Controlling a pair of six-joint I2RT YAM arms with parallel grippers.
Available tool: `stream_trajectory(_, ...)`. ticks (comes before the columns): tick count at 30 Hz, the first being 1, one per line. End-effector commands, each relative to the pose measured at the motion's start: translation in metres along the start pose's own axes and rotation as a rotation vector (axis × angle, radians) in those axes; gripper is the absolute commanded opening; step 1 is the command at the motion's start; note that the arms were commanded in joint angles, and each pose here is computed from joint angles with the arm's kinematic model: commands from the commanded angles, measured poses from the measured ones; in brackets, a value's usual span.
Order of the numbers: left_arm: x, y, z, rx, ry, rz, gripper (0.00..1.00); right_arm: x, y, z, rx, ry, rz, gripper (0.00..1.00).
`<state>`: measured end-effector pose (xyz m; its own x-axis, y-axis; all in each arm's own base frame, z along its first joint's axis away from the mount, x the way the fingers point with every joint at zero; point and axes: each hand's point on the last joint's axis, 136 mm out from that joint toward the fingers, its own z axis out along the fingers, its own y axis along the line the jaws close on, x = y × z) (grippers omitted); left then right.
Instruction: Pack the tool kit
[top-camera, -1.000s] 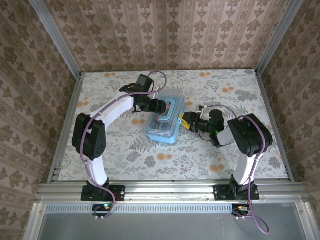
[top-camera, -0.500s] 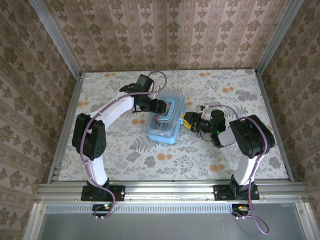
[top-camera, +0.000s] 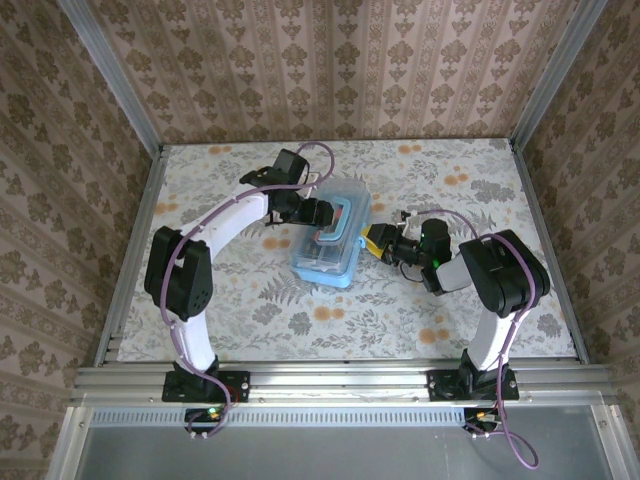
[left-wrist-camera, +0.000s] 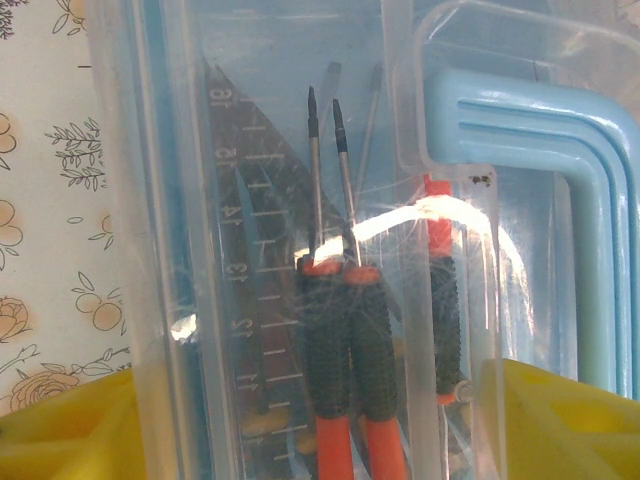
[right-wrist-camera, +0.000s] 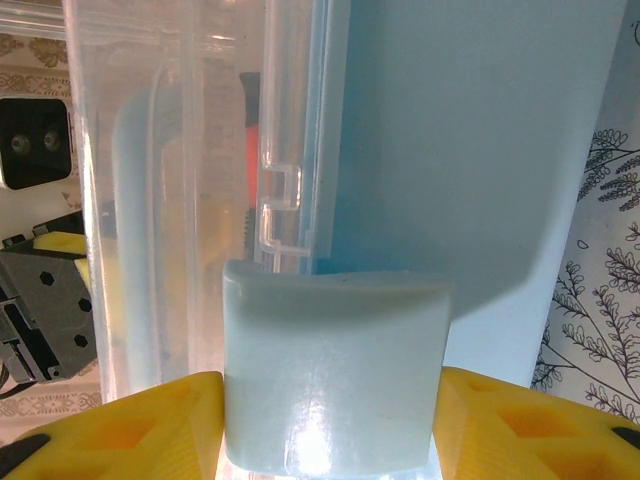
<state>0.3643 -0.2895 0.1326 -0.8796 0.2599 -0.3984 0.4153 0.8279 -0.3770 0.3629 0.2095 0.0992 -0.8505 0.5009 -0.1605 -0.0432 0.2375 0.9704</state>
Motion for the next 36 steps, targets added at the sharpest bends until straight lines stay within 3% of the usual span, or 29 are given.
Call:
stream_trajectory(1, 0.038, 0.012, 0.033, -0.029, 0.15, -0.022, 0.5, -0.002, 0.02, 0.006, -0.054, 0.017, -0.07, 0.56)
stream_trajectory(36, 0.042, 0.008, 0.041, -0.027, 0.167, -0.015, 0.49, -0.002, 0.038, 0.004, -0.064, 0.019, -0.117, 0.56)
